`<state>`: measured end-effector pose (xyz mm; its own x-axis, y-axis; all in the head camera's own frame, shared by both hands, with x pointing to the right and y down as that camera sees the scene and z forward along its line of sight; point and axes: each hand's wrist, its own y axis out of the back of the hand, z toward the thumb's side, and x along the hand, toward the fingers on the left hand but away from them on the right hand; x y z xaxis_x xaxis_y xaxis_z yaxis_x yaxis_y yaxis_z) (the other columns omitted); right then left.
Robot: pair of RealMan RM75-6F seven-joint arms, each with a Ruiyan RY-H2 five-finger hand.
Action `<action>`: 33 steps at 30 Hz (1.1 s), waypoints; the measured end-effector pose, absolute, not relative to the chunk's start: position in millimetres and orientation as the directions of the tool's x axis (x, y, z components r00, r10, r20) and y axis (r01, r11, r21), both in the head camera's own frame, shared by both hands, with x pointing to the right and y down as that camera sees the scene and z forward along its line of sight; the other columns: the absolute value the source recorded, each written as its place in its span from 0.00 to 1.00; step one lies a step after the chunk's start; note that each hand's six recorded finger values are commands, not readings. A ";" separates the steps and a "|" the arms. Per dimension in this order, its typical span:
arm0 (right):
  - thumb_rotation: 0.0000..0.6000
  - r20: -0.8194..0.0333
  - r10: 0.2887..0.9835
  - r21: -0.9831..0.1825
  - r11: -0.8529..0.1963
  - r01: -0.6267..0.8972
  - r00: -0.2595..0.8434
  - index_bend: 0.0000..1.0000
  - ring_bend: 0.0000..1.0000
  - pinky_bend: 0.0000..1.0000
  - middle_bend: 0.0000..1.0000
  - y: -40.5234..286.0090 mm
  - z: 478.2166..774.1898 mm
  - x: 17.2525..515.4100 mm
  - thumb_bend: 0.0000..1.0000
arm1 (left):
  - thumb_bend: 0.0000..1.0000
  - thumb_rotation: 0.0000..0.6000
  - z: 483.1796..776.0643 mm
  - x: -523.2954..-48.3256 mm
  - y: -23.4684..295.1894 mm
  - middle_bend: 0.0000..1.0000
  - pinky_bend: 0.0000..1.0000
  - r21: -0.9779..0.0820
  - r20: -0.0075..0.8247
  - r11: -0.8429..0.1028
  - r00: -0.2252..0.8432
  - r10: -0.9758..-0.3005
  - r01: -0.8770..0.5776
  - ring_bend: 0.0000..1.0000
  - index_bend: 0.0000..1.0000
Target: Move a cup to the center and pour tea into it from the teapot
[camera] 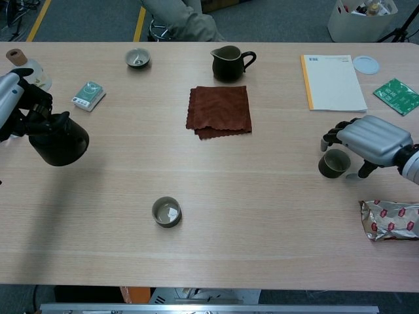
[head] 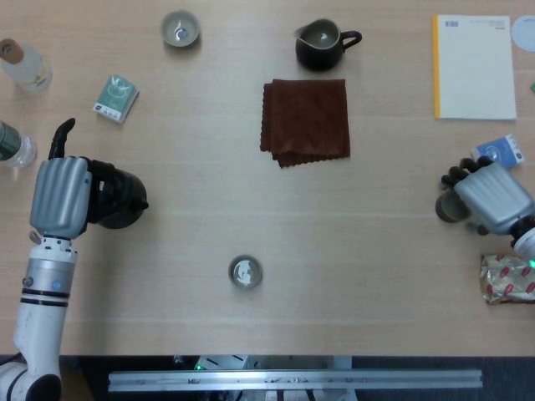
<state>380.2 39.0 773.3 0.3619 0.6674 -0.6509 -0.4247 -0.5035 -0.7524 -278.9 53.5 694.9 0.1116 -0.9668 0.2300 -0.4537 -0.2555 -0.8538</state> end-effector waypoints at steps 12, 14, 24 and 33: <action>1.00 -0.651 0.671 -0.751 -0.504 -0.426 0.355 0.41 0.25 0.33 0.37 35.0 780.9 376.9 0.15 | 0.36 1.00 694.5 -284.1 54.4 1.00 0.07 -0.852 0.229 -0.249 0.100 -0.968 -0.462 0.80 0.94; 1.00 -0.648 0.673 -0.754 -0.502 -0.423 0.357 0.43 0.26 0.36 0.38 34.7 780.9 375.9 0.16 | 0.36 1.00 694.5 -284.1 54.4 1.00 0.07 -0.851 0.228 -0.248 0.099 -0.969 -0.463 0.80 0.94; 1.00 -0.642 0.670 -0.761 -0.499 -0.414 0.372 0.46 0.29 0.46 0.40 33.7 780.6 368.9 0.16 | 0.36 1.00 694.9 -286.5 54.3 1.00 0.07 -0.851 0.229 -0.246 0.094 -0.969 -0.465 0.80 0.94; 1.00 -0.650 0.653 -0.758 -0.522 -0.390 0.389 0.47 0.29 0.49 0.40 33.2 779.9 357.0 0.16 | 0.36 1.00 694.5 -288.6 54.5 1.00 0.07 -0.851 0.229 -0.244 0.091 -0.969 -0.465 0.79 0.94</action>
